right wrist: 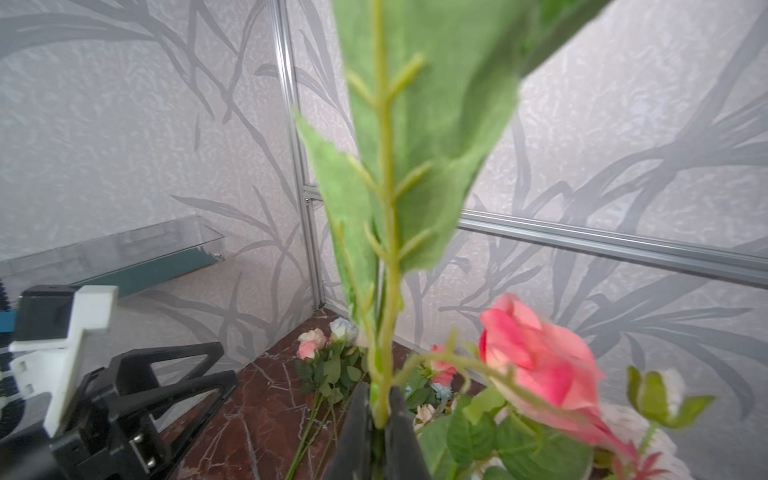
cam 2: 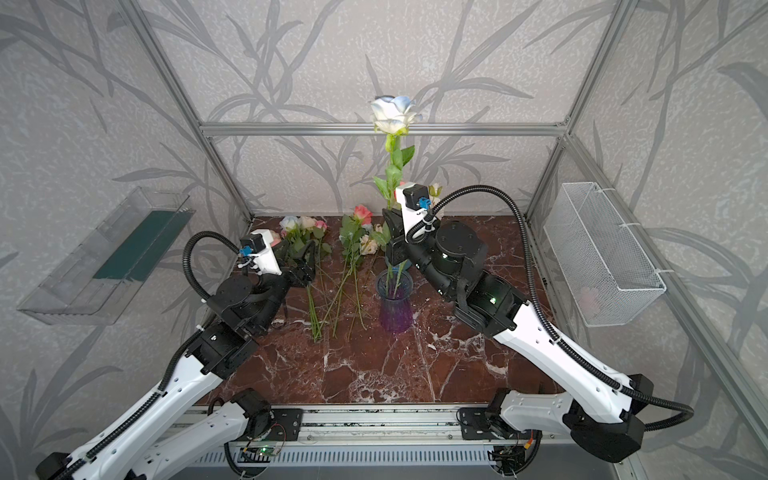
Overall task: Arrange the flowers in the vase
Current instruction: 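Lower the white rose stem into the glass vase with the right gripper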
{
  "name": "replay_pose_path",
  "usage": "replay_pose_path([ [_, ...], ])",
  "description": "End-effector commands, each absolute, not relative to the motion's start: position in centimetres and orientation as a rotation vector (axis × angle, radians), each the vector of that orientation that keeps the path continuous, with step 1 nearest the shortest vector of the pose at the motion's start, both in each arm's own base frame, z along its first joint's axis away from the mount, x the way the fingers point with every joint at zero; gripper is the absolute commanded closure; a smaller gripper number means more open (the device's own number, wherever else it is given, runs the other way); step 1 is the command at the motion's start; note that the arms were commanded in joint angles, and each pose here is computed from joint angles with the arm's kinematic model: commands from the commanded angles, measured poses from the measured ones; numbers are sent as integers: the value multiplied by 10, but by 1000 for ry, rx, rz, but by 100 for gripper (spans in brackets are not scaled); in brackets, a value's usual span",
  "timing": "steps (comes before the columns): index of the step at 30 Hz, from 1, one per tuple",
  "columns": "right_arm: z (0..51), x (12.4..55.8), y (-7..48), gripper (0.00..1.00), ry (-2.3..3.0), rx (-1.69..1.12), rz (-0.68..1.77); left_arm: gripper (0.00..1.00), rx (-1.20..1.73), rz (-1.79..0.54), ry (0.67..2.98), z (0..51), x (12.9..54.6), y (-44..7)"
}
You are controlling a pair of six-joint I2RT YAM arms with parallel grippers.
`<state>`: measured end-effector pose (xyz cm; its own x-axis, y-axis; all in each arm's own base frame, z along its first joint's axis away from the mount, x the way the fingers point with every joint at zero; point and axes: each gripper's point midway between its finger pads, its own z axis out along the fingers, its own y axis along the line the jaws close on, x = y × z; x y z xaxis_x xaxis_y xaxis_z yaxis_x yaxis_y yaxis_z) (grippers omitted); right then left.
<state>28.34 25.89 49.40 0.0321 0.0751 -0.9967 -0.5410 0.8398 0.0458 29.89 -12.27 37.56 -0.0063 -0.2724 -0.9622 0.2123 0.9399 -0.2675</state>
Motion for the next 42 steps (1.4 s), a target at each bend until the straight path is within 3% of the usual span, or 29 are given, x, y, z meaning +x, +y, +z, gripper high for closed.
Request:
replay_pose_path([
  [1,482,293,246,96,1473,-367,434,25,-88,-378,1531,375,302,-119],
  [12,389,294,252,95,1637,-385,465,25,-85,-386,1557,368,307,-123],
  [18,349,292,251,80,1735,-378,470,25,-81,-385,1563,367,308,-125],
  [22,347,288,248,66,1760,-376,477,25,-72,-382,1577,364,310,-127],
  [32,348,268,235,57,1786,-390,515,24,-56,-361,1644,345,322,-136],
  [42,368,228,201,55,1727,-357,614,24,-30,-231,1809,304,348,-144],
])
